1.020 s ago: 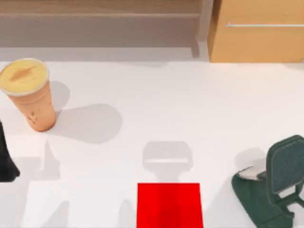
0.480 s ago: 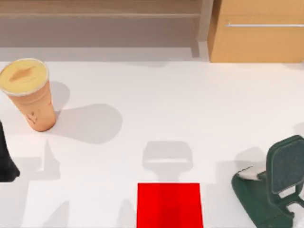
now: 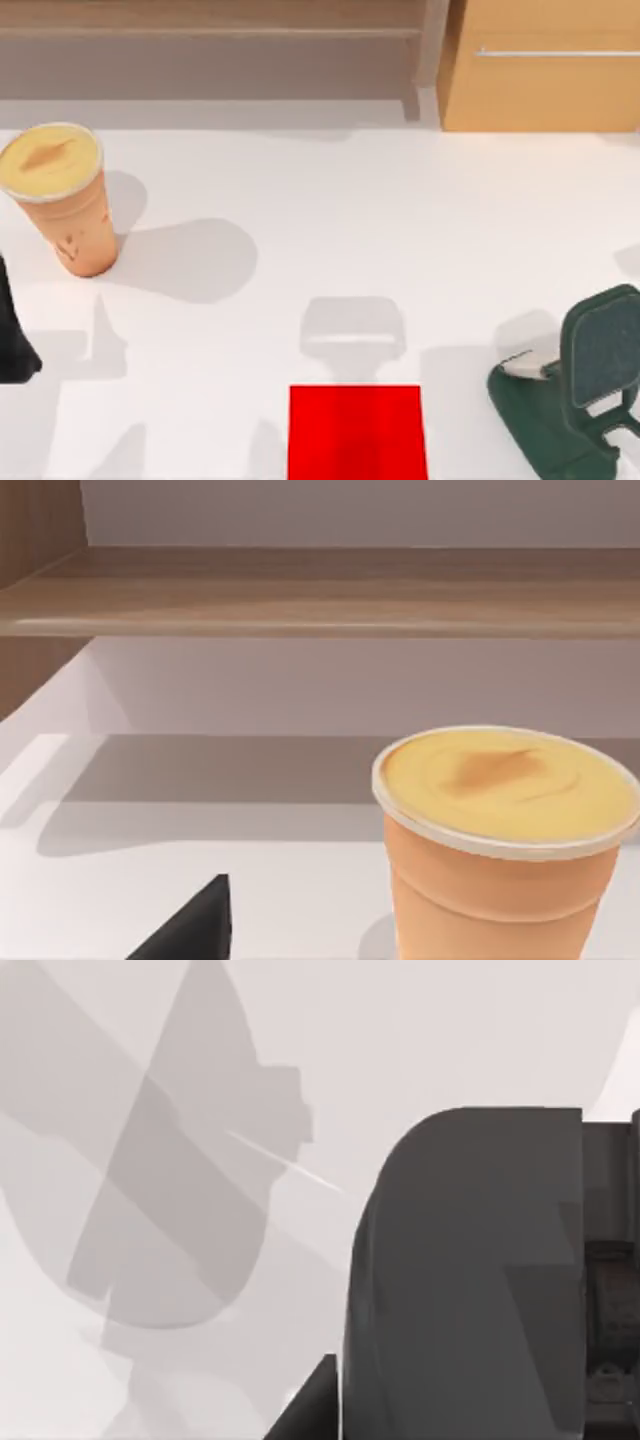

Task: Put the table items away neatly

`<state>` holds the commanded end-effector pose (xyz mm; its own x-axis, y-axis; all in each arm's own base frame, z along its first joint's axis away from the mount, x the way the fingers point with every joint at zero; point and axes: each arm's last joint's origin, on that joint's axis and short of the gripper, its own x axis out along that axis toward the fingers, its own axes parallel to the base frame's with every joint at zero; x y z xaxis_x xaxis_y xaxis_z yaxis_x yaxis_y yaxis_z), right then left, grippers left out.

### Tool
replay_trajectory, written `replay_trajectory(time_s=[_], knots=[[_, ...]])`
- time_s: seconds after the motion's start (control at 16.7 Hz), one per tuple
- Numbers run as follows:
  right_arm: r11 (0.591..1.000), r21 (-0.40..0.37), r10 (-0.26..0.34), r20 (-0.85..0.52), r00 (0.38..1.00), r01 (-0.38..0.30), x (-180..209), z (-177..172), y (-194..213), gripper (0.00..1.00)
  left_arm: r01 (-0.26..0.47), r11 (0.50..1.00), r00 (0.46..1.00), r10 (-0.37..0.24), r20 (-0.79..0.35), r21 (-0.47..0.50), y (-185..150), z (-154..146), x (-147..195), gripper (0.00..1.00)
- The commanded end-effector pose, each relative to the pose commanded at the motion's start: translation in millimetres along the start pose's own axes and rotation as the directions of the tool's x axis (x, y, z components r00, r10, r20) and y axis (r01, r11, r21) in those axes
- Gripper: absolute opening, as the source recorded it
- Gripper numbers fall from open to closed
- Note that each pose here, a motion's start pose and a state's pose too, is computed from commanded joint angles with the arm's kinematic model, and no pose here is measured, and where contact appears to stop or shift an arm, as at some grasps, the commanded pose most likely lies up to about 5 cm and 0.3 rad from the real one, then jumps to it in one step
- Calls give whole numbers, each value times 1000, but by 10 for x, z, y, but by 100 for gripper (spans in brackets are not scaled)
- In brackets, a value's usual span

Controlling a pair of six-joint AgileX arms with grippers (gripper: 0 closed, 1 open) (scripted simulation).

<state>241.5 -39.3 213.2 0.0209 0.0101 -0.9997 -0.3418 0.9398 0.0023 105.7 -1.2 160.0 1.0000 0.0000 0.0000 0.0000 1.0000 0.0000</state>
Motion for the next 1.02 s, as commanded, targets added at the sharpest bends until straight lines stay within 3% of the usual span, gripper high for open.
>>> replay_trajectory(time_s=[0.18,0.48,0.78,1.02], knots=[[1000,1,-6,52,999,6,-44,186,55,0,0,1000,1000,0,0,0,0,0,0,100],[998,59,22,184,983,-33,-111,860,511,0,0,1000,1000,0,0,0,0,0,0,100],[974,179,100,200,975,-137,44,1347,1568,0,0,1000,1000,0,0,0,0,0,0,100],[948,286,107,122,987,-138,313,1288,2504,0,0,1000,1000,0,0,0,0,0,0,100]])
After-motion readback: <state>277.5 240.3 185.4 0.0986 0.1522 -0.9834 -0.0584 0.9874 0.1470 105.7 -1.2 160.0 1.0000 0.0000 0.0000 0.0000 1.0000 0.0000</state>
